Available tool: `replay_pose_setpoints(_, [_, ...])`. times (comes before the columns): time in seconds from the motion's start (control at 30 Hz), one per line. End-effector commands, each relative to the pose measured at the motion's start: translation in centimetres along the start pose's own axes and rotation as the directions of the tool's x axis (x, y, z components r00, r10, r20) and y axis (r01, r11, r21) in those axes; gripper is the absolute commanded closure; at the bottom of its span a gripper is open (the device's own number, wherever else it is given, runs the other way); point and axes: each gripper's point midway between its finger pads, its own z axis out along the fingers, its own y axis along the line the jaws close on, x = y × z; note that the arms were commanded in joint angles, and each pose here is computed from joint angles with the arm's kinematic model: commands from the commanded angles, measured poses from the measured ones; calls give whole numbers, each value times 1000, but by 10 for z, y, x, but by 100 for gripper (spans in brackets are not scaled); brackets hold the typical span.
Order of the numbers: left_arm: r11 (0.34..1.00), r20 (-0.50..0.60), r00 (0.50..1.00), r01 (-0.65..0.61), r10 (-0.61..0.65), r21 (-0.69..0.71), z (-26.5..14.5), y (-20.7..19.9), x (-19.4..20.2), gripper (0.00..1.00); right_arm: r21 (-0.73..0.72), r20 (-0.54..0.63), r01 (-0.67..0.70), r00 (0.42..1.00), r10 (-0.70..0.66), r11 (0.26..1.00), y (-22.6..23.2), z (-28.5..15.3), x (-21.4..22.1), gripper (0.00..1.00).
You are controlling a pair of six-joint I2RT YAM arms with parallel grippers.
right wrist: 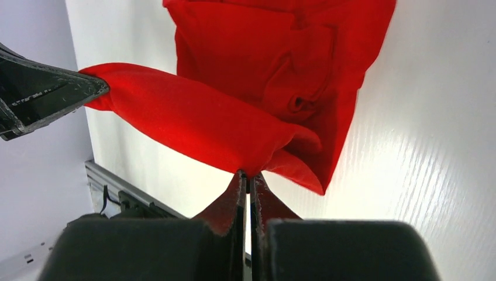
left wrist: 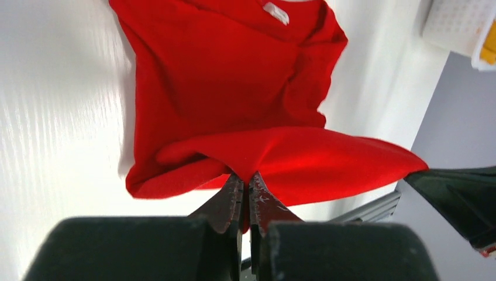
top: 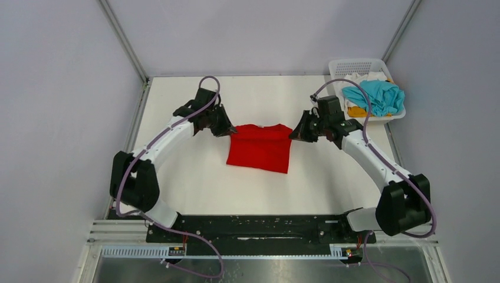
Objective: Fold and stack the t-shirts
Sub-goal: Fold the long partially folded tshirt into a neat square
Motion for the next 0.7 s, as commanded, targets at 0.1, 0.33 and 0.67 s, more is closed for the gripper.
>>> replay_pose_setpoints(0.1, [1000,15,1000,2,-1,-29,41,1,-40,100,53,56,-18,998,15,998,-12,28,-45,100])
replay_pose_setpoints(0.33, [997,17,1000,4,-2,-81,79,7,-61,89,90,42,-64,997,61,994,-30,68,-65,92])
replay_pose_setpoints(0.67, [998,70,997,-41,45,-56,54,-9,-77,1,83,80,-13,997,6,996,-22,61,-92,1])
